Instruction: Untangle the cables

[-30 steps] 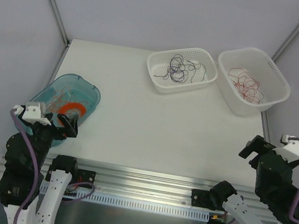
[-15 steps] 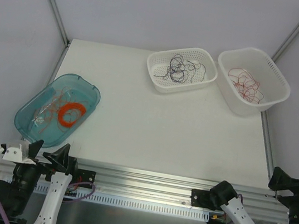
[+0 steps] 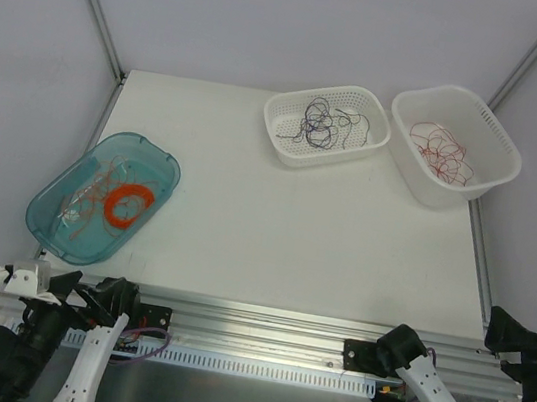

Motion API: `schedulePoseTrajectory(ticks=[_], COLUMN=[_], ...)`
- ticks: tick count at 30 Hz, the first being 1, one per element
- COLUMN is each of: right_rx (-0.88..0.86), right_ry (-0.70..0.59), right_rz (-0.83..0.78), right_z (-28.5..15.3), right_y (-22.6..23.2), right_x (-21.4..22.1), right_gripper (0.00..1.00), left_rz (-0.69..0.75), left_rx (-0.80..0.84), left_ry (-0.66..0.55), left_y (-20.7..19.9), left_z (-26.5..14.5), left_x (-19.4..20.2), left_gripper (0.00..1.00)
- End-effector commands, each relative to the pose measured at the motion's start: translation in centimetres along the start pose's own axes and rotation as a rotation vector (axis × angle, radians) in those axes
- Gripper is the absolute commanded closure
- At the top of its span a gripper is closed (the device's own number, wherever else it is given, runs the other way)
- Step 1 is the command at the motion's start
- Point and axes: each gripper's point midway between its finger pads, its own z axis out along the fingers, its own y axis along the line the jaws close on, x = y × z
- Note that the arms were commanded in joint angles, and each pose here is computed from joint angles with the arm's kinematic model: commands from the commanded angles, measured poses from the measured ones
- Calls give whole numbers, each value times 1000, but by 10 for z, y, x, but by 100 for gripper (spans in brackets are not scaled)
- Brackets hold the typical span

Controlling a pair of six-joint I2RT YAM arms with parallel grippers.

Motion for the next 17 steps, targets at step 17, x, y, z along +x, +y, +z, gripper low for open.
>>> schedulePoseTrajectory(ticks=[17], right_rx=[45], right_ry=[126], right_rz=[-110], right_z=[-20], right_y=[-51], right_x=[45], right_gripper=[3], left_rz=[-27], left_rx=[30], left_ry=[-55], left_y=[9], left_z=[-24], left_x=[31], left_gripper=[1])
